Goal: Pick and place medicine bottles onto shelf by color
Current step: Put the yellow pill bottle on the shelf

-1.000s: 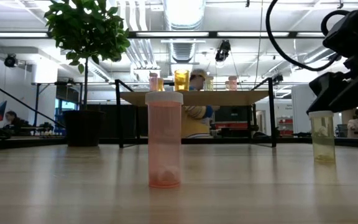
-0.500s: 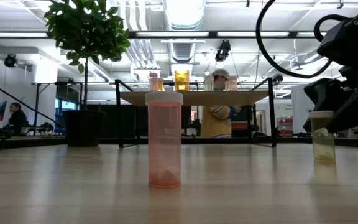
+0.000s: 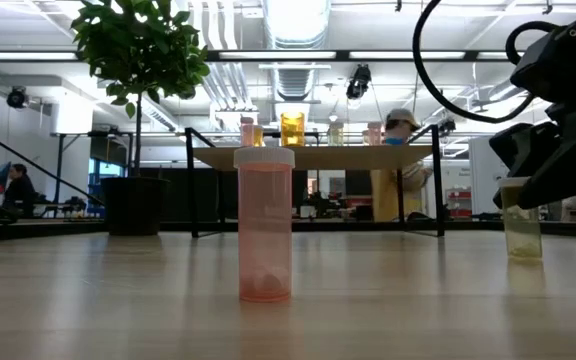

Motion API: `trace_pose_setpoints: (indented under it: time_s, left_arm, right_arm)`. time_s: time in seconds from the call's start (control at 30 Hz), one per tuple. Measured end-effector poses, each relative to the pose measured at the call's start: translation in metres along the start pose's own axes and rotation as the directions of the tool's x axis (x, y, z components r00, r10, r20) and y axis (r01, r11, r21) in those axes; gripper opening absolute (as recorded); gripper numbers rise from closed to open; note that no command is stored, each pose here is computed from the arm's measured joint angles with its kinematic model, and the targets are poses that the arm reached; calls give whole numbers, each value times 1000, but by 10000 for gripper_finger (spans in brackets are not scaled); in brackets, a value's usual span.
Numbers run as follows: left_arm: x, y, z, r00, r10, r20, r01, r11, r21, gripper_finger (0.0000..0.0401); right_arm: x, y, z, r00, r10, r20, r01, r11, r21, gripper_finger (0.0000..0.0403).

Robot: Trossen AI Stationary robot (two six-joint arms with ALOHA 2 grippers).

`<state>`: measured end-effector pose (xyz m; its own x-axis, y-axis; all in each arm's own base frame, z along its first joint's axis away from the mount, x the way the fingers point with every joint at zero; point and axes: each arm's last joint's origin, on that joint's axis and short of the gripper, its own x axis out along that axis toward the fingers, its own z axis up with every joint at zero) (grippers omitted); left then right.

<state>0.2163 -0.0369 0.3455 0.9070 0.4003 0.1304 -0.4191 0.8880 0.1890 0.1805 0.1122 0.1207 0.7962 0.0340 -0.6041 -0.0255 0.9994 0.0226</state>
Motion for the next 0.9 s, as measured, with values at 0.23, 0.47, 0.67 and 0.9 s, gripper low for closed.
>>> trace_pose_setpoints:
  time_s: [0.23,0.47,0.67,0.9]
  left_arm:
    - [0,0,0,1000,0,0,0,1000,2,228]
    - [0,0,1,1000,1,1,-1,998,66,228]
    - [0,1,1,1000,2,3,-2,991,134,228]
    - [-1,3,1,997,69,-21,-62,971,230,228]
  right_arm:
    - [-3,-2,28,996,-19,85,13,997,74,109]
    - [-11,-34,96,960,-220,176,175,955,237,104]
    - [-14,-77,149,909,-385,157,294,863,412,103]
    - [-4,-124,182,840,-525,138,403,774,488,103]
